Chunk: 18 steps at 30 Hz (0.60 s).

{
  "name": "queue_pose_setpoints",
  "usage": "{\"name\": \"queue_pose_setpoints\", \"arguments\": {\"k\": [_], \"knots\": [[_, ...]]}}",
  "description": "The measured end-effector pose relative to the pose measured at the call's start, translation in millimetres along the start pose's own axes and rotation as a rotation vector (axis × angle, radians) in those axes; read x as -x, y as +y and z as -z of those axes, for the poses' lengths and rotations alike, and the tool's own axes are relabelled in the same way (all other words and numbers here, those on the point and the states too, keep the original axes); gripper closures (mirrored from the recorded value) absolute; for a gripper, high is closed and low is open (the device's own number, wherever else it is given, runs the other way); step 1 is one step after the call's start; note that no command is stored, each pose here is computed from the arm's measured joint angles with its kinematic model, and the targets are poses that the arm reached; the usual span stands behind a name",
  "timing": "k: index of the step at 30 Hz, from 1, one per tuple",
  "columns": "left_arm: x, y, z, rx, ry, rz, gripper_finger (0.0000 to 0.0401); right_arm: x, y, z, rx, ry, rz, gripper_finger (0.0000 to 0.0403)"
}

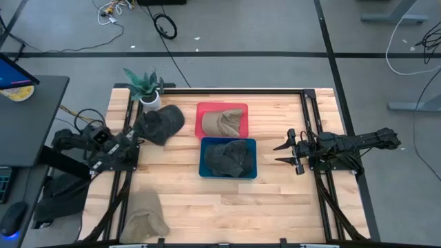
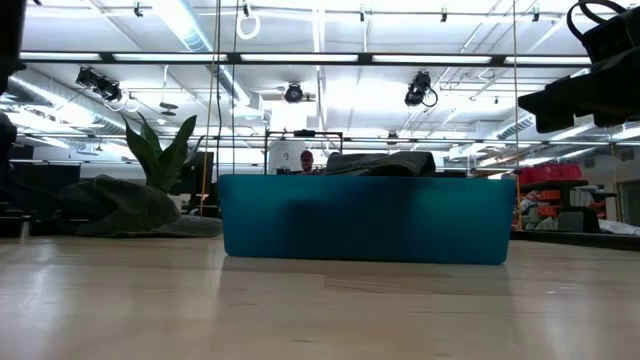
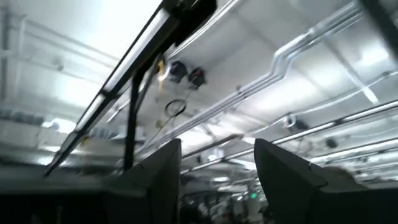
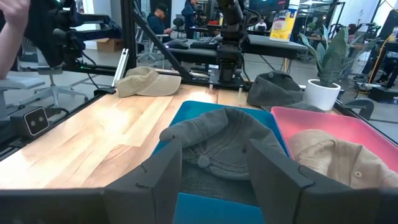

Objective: Pick & Place hat
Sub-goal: Put the brown cap into the red bin

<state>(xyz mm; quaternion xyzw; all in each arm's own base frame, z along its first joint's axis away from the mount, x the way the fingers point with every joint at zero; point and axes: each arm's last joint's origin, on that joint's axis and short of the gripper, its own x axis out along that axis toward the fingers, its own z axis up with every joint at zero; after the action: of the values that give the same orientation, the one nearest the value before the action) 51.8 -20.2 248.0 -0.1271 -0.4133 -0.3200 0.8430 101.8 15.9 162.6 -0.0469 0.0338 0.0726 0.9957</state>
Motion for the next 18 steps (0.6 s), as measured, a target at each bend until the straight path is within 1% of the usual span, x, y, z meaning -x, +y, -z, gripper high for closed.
{"name": "queue_pose_setpoints", "arguments": {"k": [5, 7, 11, 13, 15, 18], "knots": [[-8, -7, -9, 0.014, -0.045, 0.085, 0.0195, 0, 0, 0, 0.000, 0.000, 0.000, 0.0218], [-14, -10, -13, 0.014, -0.038, 0.142, 0.0195, 0, 0, 0, 0.000, 0.000, 0.000, 0.0218], [-36, -14, -11, 0.046, 0.019, 0.261, 0.0195, 0, 0, 0, 0.000, 0.000, 0.000, 0.0218], [-50, -16, -7, 0.066, 0.064, 0.323, 0.0195, 0, 0, 0, 0.000, 0.000, 0.000, 0.0218], [-66, -18, -1, 0.082, 0.129, 0.376, 0.0195, 0, 0, 0, 0.000, 0.000, 0.000, 0.0218], [-93, -23, 7, 0.100, 0.245, 0.413, 0.0195, 0, 0, 0, 0.000, 0.000, 0.000, 0.0218]]}}
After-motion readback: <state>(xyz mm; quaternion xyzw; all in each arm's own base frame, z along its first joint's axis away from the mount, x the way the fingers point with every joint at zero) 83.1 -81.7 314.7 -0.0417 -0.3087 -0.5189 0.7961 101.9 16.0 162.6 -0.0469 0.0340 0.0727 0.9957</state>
